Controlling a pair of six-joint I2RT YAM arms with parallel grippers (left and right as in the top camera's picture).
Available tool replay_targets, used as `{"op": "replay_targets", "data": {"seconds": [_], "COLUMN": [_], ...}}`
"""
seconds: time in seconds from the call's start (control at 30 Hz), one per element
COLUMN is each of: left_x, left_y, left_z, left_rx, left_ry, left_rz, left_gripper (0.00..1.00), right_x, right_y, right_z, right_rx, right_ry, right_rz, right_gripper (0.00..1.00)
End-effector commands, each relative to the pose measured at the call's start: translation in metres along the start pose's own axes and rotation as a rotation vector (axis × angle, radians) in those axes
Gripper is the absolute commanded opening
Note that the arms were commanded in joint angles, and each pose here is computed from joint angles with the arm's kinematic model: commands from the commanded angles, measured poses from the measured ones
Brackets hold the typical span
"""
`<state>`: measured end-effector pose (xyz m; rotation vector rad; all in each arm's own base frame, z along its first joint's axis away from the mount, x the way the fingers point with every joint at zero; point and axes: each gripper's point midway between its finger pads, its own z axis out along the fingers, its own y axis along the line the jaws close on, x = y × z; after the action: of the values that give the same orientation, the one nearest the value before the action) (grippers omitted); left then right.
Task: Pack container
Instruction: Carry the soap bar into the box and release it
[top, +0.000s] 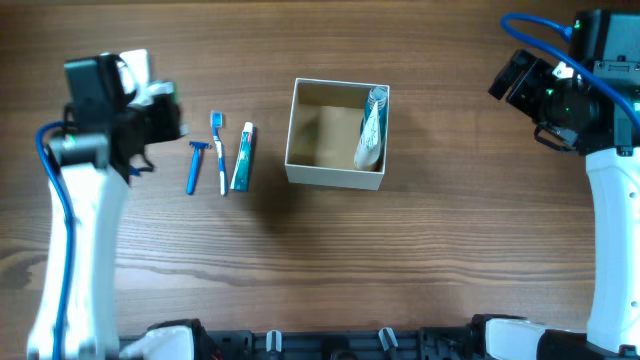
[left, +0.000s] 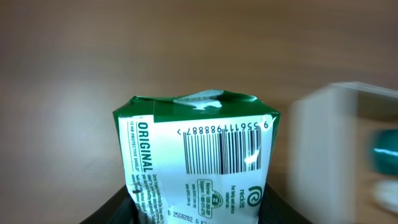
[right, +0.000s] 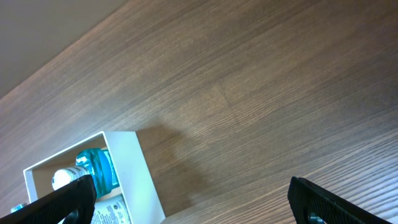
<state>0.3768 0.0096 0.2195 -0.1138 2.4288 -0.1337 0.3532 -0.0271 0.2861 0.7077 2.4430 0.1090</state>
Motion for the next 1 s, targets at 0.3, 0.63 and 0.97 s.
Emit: {"op": "replay_targets", "data": {"seconds": [0.3, 0.63, 0.97], "left_x": [0.001, 0.05, 0.083], "left_y": [-0.211, -0.236, -0.237], "left_z": [0.006, 0.126, 0.164], "left_rx": [0.277, 0.215, 0.212], "left_ry": [-0.155, -0.006, 0.088], "left_rz": [0.269, 0.166, 0.183], "left_gripper": [0.47, 0.5, 0.6], "right_x": [-0.002, -0.002, -0.002], "right_y": [0.001, 0.001, 0.001], "right_z": [0.002, 0.002, 0.002], "right_rx": [-0.004, -0.004, -0.004], "right_ry": [0.0, 0.001, 0.001], "right_rz": [0.003, 0.003, 0.003], "right_gripper": [1.0, 1.0, 1.0]}}
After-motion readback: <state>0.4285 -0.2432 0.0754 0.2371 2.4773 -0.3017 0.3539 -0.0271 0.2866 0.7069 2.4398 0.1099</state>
